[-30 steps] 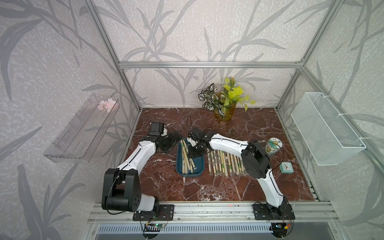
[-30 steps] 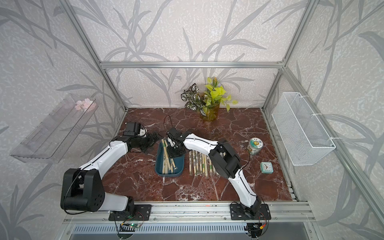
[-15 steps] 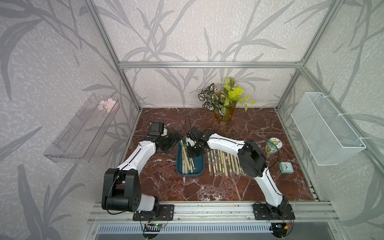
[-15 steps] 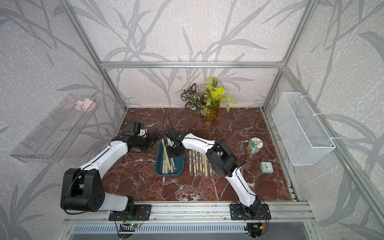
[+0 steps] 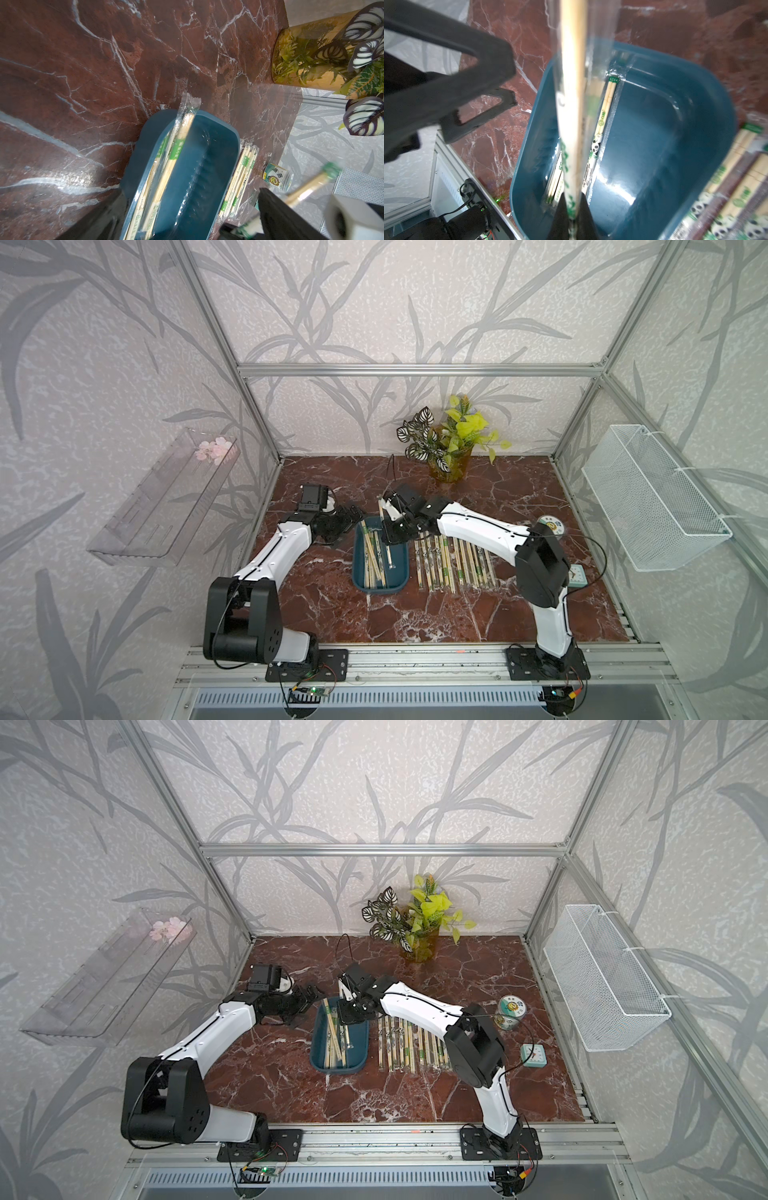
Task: Take the paired disposable chopsticks out of the storage box
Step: Place the paired disposable chopsticks at the center of the board.
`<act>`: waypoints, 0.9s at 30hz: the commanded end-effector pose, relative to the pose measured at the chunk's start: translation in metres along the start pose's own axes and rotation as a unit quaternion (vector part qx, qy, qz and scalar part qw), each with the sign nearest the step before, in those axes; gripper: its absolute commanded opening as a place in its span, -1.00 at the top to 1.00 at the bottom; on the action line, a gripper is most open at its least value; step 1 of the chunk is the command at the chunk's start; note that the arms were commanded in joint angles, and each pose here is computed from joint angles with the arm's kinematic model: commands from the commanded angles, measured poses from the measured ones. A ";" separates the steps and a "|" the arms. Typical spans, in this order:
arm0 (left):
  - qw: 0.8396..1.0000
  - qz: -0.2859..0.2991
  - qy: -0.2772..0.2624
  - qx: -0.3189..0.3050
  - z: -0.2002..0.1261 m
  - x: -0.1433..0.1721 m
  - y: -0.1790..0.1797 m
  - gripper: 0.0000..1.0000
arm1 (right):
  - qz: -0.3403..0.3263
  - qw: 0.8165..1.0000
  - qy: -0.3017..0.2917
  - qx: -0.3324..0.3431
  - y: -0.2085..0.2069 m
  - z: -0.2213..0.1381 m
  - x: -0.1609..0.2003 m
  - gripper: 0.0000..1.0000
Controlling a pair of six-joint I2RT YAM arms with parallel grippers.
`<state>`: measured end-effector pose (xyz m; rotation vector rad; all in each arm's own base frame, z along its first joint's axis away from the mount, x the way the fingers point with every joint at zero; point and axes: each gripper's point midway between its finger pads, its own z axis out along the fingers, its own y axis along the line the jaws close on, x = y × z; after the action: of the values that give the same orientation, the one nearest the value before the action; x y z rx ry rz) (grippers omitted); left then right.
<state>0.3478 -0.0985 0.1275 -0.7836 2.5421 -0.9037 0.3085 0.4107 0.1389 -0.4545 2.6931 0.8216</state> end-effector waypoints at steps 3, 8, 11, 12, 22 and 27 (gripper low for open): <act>1.000 0.012 -0.001 0.014 -0.003 -0.003 -0.009 -0.99 | 0.040 0.998 -0.044 0.038 -0.054 -0.044 -0.013 1.00; 1.000 0.019 0.008 0.012 -0.002 0.006 -0.012 -0.99 | 0.079 0.990 -0.030 0.111 -0.146 -0.082 0.005 1.00; 1.000 0.027 0.010 0.011 -0.001 0.012 -0.017 -0.99 | 0.088 0.983 -0.014 0.163 -0.193 -0.105 0.020 1.00; 0.999 0.029 0.012 0.011 0.000 0.014 -0.019 -0.99 | 0.092 0.979 -0.004 0.180 -0.205 -0.110 0.026 1.00; 0.998 0.050 0.029 0.006 0.011 0.033 -0.034 -0.99 | 0.097 0.942 0.073 0.314 -0.286 -0.135 0.071 1.00; 0.998 0.051 0.032 0.003 0.011 0.036 -0.033 -0.99 | 0.090 0.924 0.118 0.352 -0.304 -0.132 0.092 1.00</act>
<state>0.3332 -0.1471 0.1317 -0.6187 2.6153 -0.9367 0.3330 0.0952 0.0770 -0.0807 2.9512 -0.0513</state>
